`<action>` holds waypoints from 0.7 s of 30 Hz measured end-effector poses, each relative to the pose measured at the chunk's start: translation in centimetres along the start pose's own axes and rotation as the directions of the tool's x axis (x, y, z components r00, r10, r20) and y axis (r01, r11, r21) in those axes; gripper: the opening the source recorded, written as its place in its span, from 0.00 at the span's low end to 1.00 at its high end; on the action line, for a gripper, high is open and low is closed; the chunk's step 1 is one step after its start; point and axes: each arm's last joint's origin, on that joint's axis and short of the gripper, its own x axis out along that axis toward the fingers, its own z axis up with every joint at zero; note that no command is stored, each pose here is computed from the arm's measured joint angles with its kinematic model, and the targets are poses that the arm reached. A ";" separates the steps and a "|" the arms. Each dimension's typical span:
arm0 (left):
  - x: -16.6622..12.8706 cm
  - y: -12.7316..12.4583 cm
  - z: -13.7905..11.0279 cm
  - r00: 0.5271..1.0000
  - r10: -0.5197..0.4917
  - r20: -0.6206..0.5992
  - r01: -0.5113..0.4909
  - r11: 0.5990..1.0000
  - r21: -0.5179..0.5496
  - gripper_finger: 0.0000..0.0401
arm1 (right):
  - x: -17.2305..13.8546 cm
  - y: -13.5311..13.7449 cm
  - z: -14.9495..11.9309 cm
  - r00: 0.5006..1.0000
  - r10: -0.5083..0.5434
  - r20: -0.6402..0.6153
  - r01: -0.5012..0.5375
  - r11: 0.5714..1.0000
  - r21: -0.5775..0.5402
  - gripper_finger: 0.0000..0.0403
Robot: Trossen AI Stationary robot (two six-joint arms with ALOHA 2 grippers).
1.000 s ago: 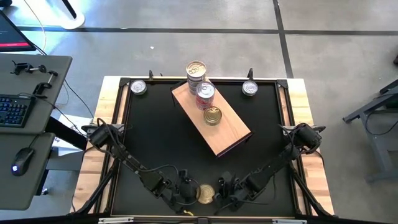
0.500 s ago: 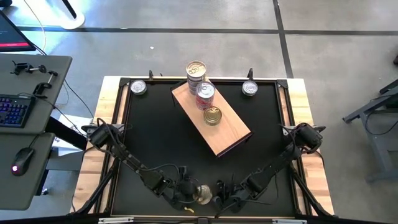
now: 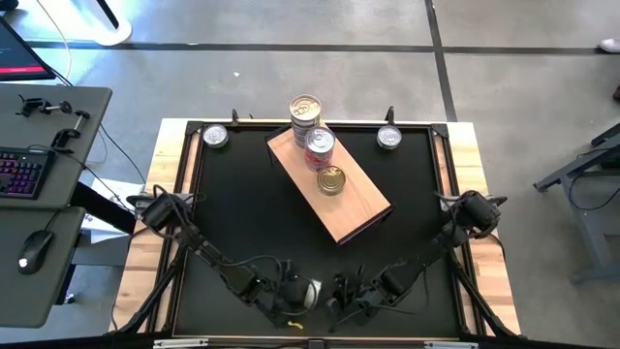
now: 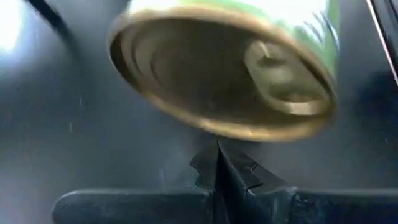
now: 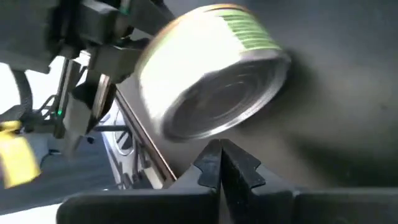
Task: Stack canned seafood by type on shelf
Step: Stack the green tuna can on top of the green tuna can on the shelf
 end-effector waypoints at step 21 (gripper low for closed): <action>-10.8 -0.9 -1.2 0.981 0.193 -0.005 -0.186 0.941 -0.281 0.00 | -5.7 11.4 8.5 0.984 -0.011 -0.180 -0.150 0.511 -0.846 0.02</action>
